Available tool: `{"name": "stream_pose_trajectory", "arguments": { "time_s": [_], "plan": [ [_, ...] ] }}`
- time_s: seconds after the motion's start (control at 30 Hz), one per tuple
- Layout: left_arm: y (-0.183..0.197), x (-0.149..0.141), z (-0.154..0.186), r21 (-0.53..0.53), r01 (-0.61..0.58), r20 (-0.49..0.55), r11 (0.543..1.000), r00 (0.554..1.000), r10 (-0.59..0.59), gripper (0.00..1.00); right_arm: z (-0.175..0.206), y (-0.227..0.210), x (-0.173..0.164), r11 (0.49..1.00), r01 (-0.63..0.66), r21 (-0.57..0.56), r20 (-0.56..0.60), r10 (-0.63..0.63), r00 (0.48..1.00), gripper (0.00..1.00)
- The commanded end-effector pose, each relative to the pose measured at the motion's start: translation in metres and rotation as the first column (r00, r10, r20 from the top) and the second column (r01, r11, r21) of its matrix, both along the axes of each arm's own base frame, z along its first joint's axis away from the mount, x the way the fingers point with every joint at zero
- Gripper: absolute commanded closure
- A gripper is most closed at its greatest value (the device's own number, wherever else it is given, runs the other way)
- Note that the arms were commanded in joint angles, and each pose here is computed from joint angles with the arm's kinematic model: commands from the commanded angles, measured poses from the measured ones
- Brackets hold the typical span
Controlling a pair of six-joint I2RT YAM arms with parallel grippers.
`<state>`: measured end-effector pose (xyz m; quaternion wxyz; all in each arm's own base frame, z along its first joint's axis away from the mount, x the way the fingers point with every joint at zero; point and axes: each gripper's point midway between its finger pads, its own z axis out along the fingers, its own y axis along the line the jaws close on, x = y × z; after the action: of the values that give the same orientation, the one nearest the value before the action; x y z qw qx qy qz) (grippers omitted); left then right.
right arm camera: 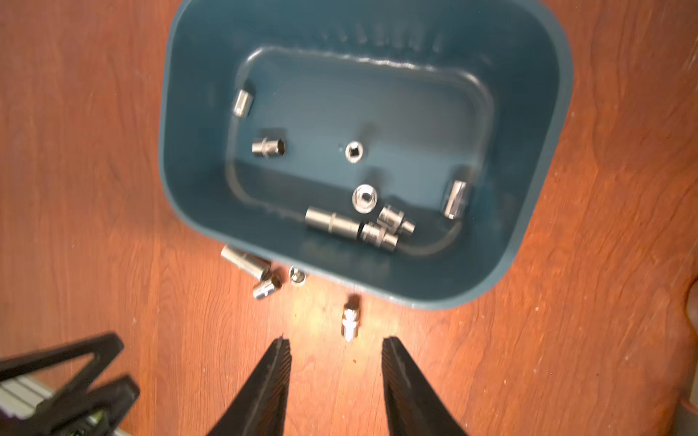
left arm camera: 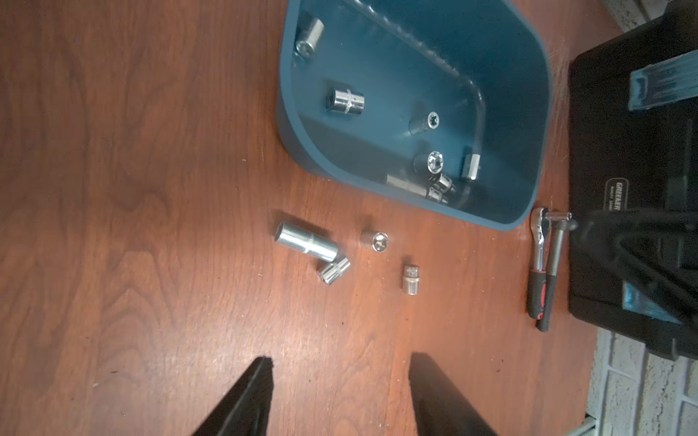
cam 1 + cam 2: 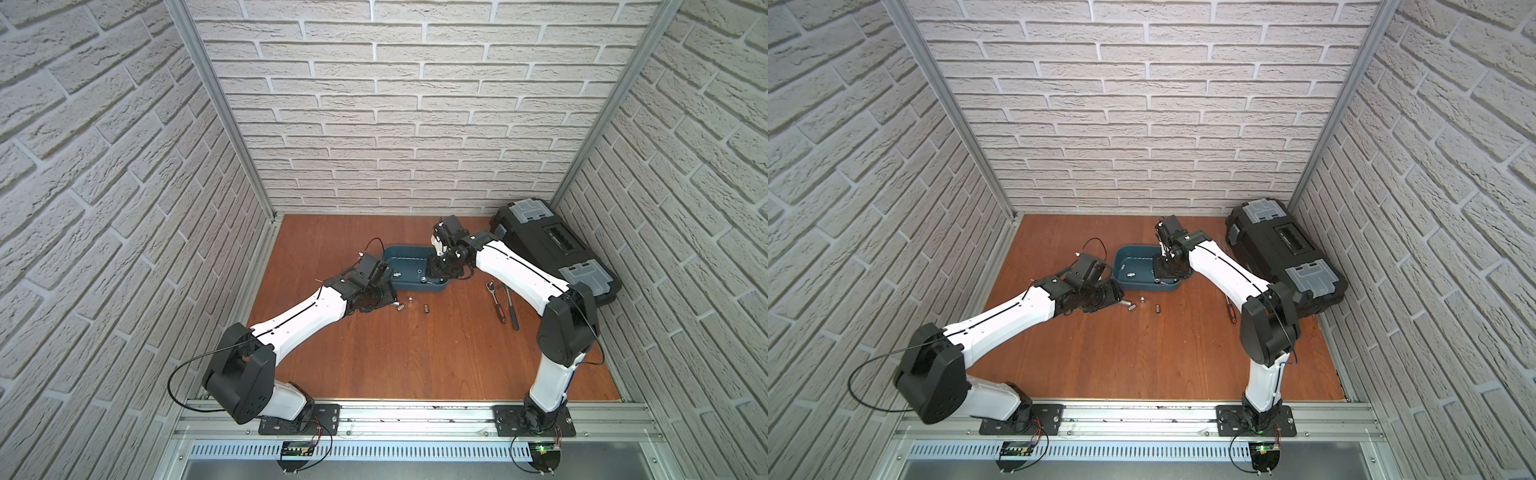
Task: Put the socket on the desktop into the storage box
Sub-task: Place the socket head in the storage box.
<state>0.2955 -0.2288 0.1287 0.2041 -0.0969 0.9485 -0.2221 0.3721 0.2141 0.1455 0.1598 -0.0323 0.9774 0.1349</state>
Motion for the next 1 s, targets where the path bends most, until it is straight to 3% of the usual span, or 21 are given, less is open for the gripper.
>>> {"name": "stream_pose_trajectory", "arguments": {
  "time_s": [0.0,0.43,0.97],
  "plan": [
    [0.004,0.004,-0.003,0.047,0.005,-0.012,0.999,1.000,-0.005,0.37,0.013,0.003,-0.016,0.999,-0.025,0.046,0.047,0.022,0.999,0.54],
    [0.001,0.010,-0.026,0.137,0.016,-0.096,0.990,0.995,-0.003,0.37,0.014,-0.008,-0.079,0.993,-0.059,0.099,0.074,0.052,0.996,0.53],
    [-0.005,0.024,-0.058,0.225,0.004,-0.165,0.974,0.986,0.034,0.38,0.001,-0.025,-0.122,0.994,-0.061,0.091,0.071,0.054,0.996,0.52]
  ]
}}
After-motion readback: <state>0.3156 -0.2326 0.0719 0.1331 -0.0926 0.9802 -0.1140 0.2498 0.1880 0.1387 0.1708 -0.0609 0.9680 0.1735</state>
